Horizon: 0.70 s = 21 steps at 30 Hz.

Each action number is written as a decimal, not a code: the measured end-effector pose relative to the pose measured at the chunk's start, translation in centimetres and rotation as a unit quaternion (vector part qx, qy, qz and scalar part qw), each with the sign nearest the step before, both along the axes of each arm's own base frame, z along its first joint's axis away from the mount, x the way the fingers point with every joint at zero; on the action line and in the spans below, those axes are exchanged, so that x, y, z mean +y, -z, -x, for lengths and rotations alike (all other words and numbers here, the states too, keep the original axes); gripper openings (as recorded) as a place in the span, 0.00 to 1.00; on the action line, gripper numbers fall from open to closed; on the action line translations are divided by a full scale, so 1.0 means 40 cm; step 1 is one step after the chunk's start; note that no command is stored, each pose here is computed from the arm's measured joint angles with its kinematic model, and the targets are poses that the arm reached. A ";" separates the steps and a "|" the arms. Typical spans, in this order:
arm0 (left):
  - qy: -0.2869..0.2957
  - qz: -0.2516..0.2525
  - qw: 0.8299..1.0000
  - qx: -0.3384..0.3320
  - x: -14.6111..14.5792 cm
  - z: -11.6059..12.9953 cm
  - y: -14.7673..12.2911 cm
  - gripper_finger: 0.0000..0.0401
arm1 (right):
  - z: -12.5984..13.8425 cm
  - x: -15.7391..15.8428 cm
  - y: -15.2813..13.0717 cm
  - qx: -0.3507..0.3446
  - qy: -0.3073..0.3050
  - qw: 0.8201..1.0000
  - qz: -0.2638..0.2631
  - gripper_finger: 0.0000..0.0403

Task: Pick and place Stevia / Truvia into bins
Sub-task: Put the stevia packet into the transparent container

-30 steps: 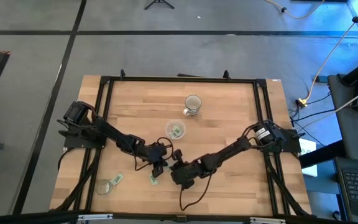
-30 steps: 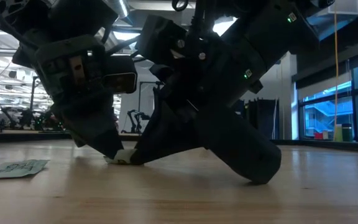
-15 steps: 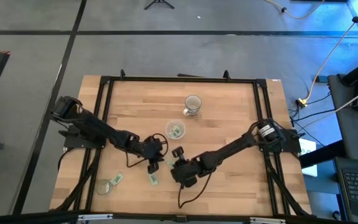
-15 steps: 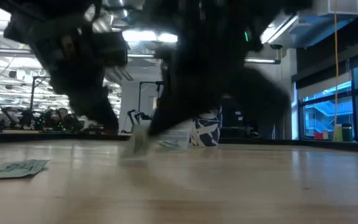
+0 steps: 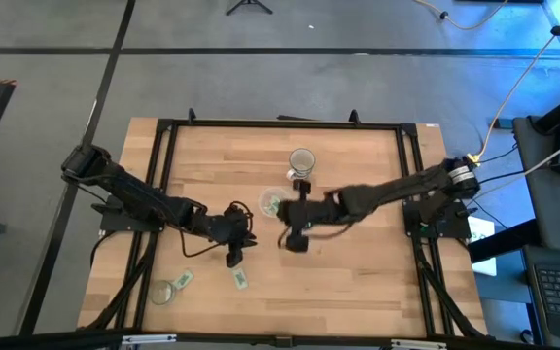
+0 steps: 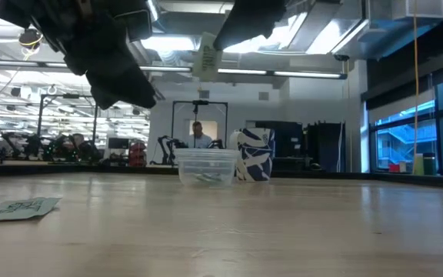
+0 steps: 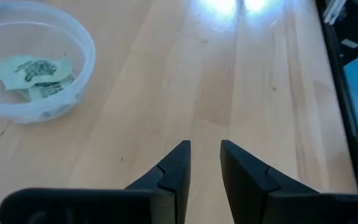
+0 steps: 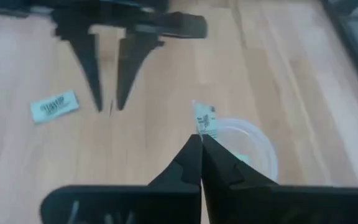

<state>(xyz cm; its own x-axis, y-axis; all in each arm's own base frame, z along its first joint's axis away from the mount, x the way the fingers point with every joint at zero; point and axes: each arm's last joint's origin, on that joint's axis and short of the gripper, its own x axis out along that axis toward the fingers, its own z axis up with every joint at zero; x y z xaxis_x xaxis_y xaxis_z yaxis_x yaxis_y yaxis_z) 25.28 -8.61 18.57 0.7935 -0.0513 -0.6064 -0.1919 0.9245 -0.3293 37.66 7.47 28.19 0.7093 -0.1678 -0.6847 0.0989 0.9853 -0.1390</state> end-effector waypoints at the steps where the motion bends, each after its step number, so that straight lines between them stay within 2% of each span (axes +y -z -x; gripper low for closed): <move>1: 0.002 0.003 1.000 -0.001 -0.001 -0.001 -0.001 0.20 | -0.003 -0.014 -0.002 -0.002 0.003 1.000 -0.016 0.00; 5: 0.000 0.007 1.000 0.000 0.000 -0.001 0.000 0.20 | -0.028 -0.072 0.033 0.018 0.009 0.998 -0.066 0.00; 14: 0.001 0.008 1.000 0.000 -0.001 -0.001 0.000 0.21 | -0.084 -0.157 0.158 0.074 0.041 0.995 -0.045 0.00; 21: 0.001 0.009 1.000 0.000 -0.001 -0.001 0.000 0.21 | -0.106 -0.194 0.246 0.120 0.054 0.991 -0.020 0.00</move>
